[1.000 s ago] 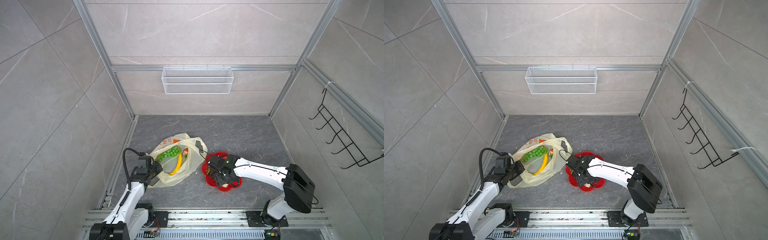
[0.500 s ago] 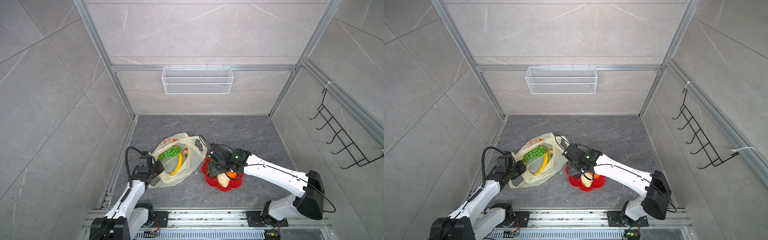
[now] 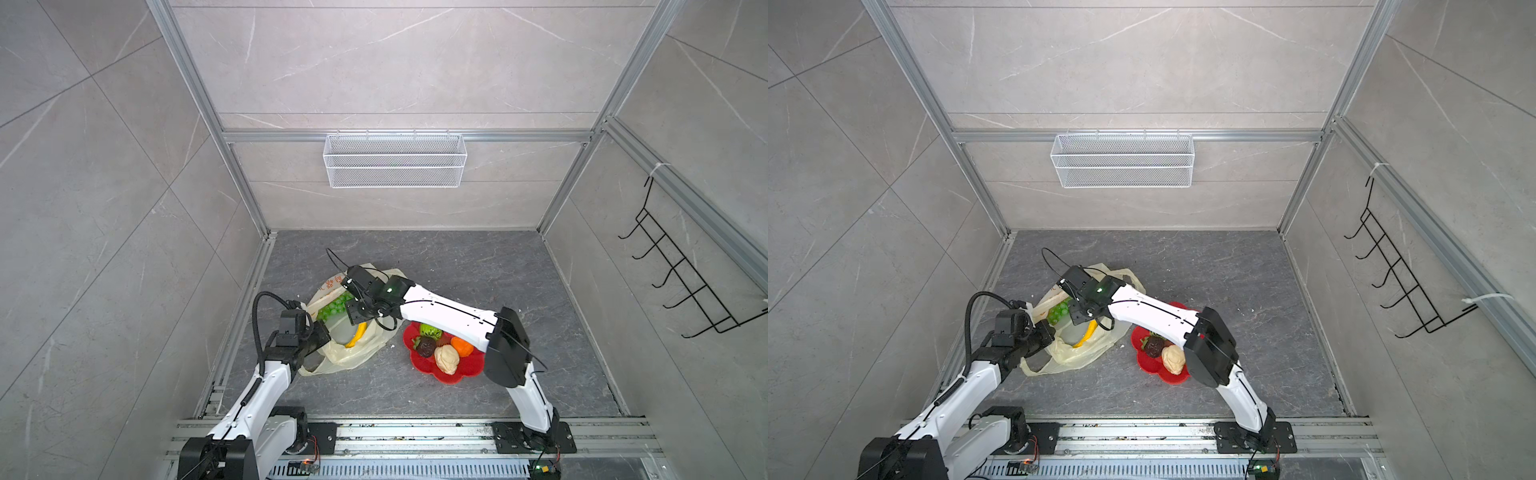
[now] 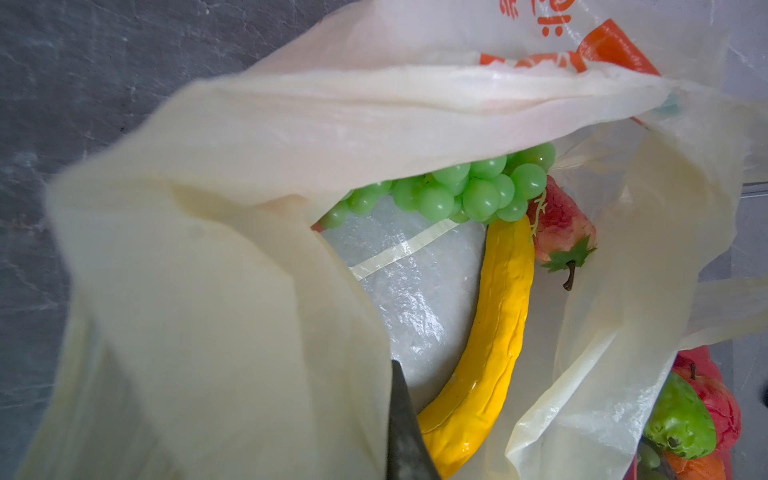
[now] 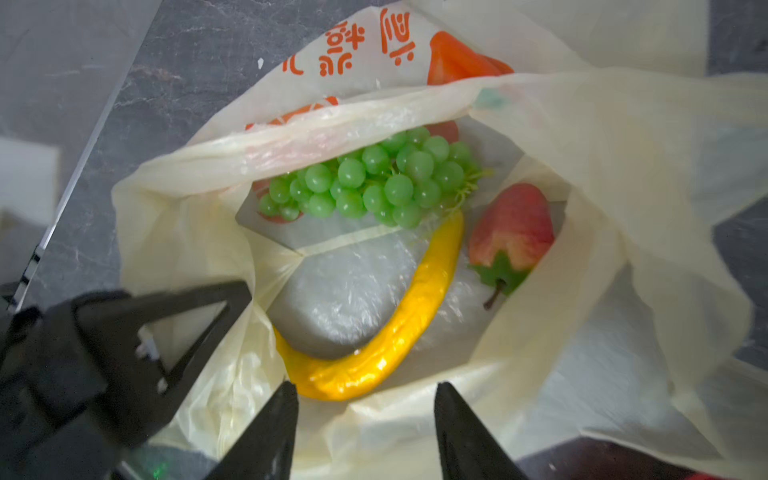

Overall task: Take the fake fruits out of the plastic bag
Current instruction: 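Push the right gripper down into the bag toward the red apple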

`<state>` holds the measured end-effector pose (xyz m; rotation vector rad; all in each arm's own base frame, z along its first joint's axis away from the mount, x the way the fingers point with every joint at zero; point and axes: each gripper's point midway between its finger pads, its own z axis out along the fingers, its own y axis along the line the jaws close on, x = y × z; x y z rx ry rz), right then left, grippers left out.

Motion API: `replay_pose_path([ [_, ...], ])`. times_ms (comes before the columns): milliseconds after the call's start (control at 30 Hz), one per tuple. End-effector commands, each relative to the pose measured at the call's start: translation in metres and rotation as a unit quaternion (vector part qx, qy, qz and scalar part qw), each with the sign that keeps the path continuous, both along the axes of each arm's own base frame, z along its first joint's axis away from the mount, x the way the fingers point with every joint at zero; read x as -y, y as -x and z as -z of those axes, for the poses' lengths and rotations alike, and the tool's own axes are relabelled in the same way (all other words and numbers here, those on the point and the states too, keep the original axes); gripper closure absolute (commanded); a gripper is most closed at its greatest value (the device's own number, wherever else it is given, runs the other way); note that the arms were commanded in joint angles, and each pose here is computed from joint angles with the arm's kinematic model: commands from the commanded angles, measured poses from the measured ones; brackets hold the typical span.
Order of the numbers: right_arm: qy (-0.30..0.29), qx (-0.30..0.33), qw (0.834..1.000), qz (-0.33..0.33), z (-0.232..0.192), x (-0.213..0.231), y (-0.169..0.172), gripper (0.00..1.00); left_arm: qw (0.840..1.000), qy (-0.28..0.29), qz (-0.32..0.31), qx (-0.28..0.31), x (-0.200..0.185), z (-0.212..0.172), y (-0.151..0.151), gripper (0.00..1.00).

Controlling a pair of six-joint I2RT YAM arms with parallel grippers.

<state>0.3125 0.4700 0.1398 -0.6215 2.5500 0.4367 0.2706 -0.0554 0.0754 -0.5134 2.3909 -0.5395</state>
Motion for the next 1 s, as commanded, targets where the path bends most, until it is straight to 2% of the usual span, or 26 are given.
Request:
replay_pose_path([
  [0,0.036,-0.018,0.999,0.017,0.020,0.010,-0.018,0.48,1.000,-0.002,0.020,0.024,0.005,-0.008,-0.002,1.00],
  [133,0.060,-0.012,0.997,0.042,0.037,0.015,-0.040,0.52,0.999,-0.001,0.019,0.030,0.005,-0.011,-0.002,1.00],
  [400,0.100,0.004,0.992,0.076,0.055,0.032,-0.064,0.54,0.999,0.000,0.022,0.026,0.006,-0.009,-0.002,1.00],
  [700,0.130,-0.004,0.986,0.100,0.076,0.049,-0.079,0.53,0.999,0.001,0.021,0.028,0.006,-0.010,-0.003,1.00],
  [833,0.133,0.002,0.985,0.106,0.077,0.050,-0.083,0.49,0.999,0.001,0.021,0.027,0.006,-0.010,-0.003,1.00],
  [967,0.147,-0.011,0.983,0.109,0.097,0.054,-0.084,0.47,0.999,0.001,0.021,0.028,0.006,-0.010,-0.003,1.00],
])
